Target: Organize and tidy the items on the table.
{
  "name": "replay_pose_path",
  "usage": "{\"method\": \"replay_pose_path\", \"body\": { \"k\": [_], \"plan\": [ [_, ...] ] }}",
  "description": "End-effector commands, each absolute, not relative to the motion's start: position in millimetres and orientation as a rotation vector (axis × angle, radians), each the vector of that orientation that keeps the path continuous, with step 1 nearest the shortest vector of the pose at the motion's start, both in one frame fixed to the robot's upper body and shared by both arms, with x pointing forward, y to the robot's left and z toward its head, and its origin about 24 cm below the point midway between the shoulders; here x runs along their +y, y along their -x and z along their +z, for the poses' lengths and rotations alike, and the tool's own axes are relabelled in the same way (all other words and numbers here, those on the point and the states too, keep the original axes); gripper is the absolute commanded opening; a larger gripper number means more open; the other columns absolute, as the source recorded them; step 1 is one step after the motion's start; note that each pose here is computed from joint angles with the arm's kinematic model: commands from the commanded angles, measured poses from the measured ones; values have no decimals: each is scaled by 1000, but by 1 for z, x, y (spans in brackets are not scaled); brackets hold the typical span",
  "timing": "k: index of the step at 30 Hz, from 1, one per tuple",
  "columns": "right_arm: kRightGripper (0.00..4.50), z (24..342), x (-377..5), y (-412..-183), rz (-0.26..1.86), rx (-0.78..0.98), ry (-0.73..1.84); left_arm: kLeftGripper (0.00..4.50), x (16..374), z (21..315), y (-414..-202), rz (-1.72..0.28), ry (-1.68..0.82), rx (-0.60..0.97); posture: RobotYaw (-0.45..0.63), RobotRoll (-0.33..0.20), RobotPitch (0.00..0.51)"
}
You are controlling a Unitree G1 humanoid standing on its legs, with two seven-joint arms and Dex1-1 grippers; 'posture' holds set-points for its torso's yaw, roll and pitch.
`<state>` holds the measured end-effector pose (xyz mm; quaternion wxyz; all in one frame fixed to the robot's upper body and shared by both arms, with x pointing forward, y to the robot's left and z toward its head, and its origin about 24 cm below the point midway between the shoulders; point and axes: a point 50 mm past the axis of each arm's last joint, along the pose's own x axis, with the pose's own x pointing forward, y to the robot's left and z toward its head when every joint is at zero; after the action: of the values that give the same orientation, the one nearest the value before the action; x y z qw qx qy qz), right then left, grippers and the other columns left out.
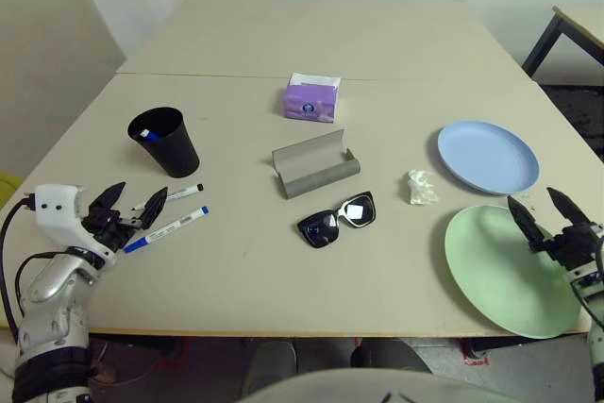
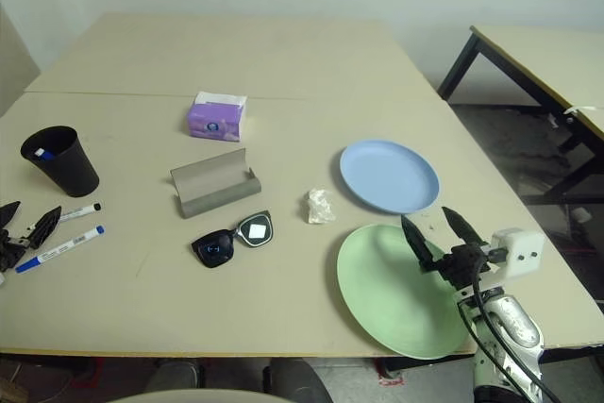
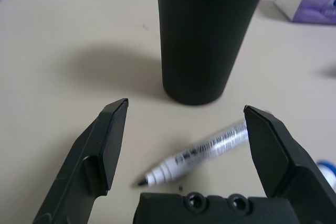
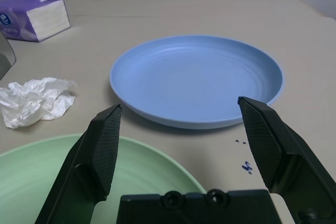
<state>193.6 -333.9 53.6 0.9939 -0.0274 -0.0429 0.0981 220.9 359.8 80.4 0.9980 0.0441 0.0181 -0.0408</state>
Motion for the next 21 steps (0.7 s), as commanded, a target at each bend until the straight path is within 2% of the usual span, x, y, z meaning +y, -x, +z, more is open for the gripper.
{"method": "replay_pose_path", "body": {
  "k": [1, 5, 9, 15, 17, 21],
  "plan": [
    [4500, 55, -339, -190, 174, -97, 59, 4460, 351, 88, -231, -114, -90, 12, -47, 0, 17],
    [4500, 54, -339, -193, 170, -103, 58, 4460, 337, 103, -241, -138, -89, -29, -46, 0, 23],
    [4500, 53, -341, -195, 169, -101, 57, 4460, 329, 105, -235, -143, -90, -10, -35, 0, 27],
    [4500, 57, -350, -192, 155, -104, 85, 4460, 320, 94, -220, -115, -63, 37, -74, 0, 2],
    [4500, 61, -355, -190, 133, -111, 85, 4460, 313, 94, -219, -122, -54, 33, -84, 0, 26],
    [4500, 60, -354, -189, 152, -96, 89, 4460, 313, 93, -216, -105, -44, 39, -70, 0, 37]
  ]
}}
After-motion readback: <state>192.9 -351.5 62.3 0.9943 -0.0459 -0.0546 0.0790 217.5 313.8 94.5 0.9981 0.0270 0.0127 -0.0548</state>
